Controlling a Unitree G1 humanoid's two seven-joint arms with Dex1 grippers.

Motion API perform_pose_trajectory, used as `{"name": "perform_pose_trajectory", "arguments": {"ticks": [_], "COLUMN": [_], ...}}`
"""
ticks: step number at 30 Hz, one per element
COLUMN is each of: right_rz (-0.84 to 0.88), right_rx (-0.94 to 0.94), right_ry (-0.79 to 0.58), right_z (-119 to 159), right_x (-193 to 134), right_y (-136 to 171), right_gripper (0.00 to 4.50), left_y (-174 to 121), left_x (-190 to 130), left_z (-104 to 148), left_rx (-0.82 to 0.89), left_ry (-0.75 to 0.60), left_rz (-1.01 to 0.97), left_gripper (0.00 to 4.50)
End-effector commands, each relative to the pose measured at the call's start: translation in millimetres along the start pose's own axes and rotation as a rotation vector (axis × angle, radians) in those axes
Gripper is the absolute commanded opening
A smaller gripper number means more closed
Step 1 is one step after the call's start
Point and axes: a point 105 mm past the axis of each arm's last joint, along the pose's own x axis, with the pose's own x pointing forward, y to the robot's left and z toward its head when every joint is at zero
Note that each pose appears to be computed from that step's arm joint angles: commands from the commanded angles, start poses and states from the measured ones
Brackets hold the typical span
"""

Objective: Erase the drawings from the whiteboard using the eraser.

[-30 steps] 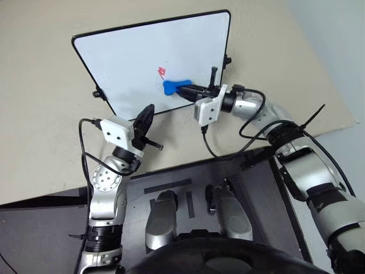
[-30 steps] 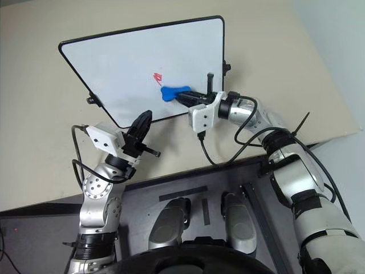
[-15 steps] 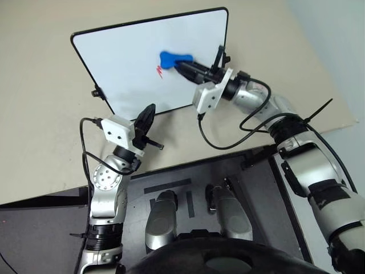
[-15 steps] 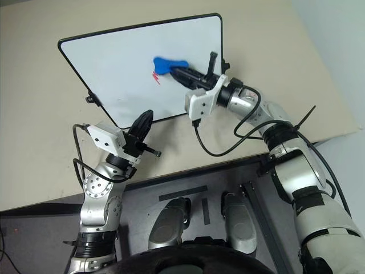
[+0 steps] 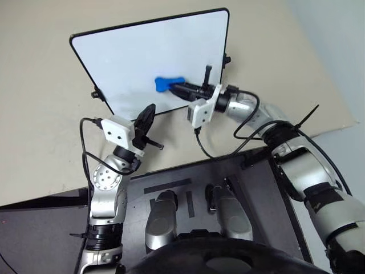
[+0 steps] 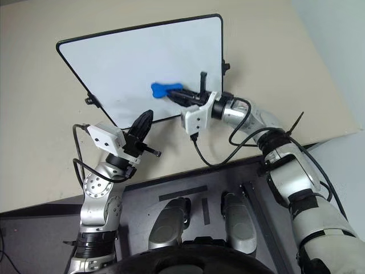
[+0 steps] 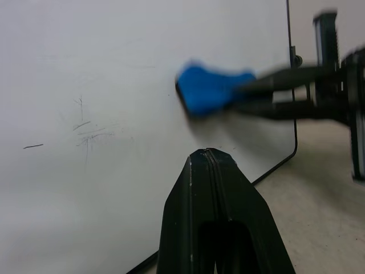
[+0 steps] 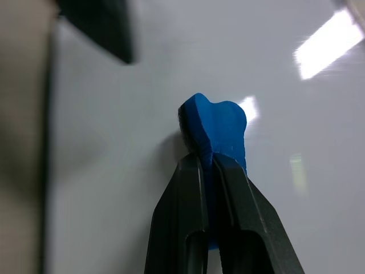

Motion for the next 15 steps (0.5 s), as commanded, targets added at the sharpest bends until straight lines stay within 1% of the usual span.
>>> {"name": "perform_pose_trajectory", "arguments": {"ticks": [1, 6, 9, 12, 15], "right_rz": [0.006, -0.018, 0.000, 0.062, 0.088], "right_rx": [0.001, 0.005, 0.051, 0.189, 0.304], "right_ry": [-0.010, -0.023, -0.032, 0.014, 0.077], "right_z": [3, 6, 8, 6, 5], "right_x": [1, -3, -13, -39, -63], "right_y": [-3, -10, -7, 9, 17], "right_gripper": [0.01, 0.01, 0.01, 0.01, 0.01], "left_y": [-1, -2, -3, -2, -3], "left_x": [1, 2, 1, -1, -2], "left_z": [7, 7, 7, 7, 7], "left_rx": [0.011, 0.008, 0.007, 0.007, 0.005], "left_ry": [-0.030, -0.030, -0.031, -0.031, -0.029], "left_rz": [-0.008, -0.010, -0.009, -0.001, -0.002], "left_gripper": [0.00, 0.00, 0.00, 0.00, 0.00]}}
